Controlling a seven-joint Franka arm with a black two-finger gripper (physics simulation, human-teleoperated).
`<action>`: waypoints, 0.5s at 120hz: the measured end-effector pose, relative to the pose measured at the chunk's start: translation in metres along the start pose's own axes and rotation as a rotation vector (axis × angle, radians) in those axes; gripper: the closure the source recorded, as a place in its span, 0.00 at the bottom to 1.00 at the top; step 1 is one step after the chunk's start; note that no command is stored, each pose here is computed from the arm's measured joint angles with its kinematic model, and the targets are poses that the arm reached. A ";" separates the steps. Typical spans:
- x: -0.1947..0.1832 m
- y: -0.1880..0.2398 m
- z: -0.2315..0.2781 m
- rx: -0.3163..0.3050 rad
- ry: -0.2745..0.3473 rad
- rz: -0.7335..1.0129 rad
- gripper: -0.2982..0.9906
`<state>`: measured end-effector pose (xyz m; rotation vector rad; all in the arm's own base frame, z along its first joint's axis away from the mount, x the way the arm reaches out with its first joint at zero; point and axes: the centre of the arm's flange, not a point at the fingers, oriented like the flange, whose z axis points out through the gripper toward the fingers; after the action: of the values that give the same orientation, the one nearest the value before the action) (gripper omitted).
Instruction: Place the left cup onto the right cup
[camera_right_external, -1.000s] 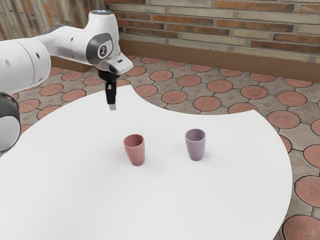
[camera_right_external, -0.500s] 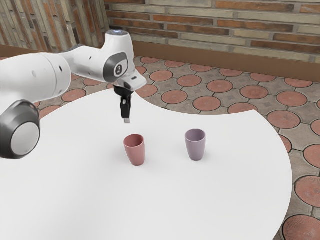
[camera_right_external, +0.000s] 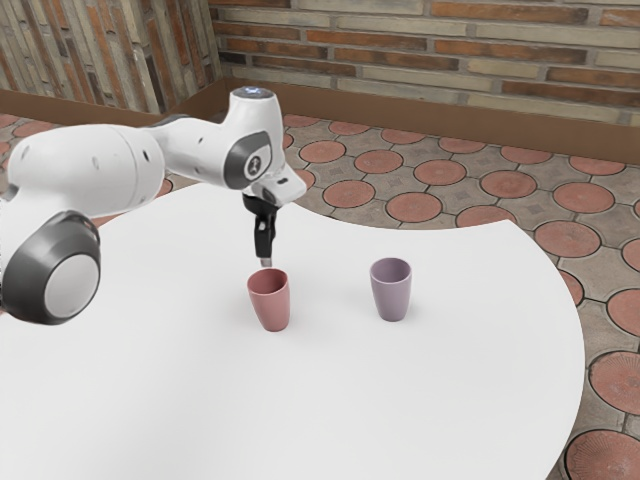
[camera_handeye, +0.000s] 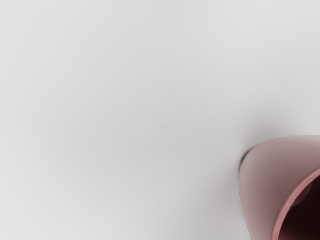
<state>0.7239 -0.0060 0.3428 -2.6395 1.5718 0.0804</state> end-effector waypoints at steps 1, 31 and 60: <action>0.000 0.000 0.001 -0.001 0.000 0.000 0.23; 0.003 -0.001 0.017 -0.008 0.002 0.001 0.25; 0.005 -0.001 0.023 -0.006 0.004 0.001 0.36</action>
<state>0.7270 -0.0074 0.3191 -2.6451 1.5772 0.0796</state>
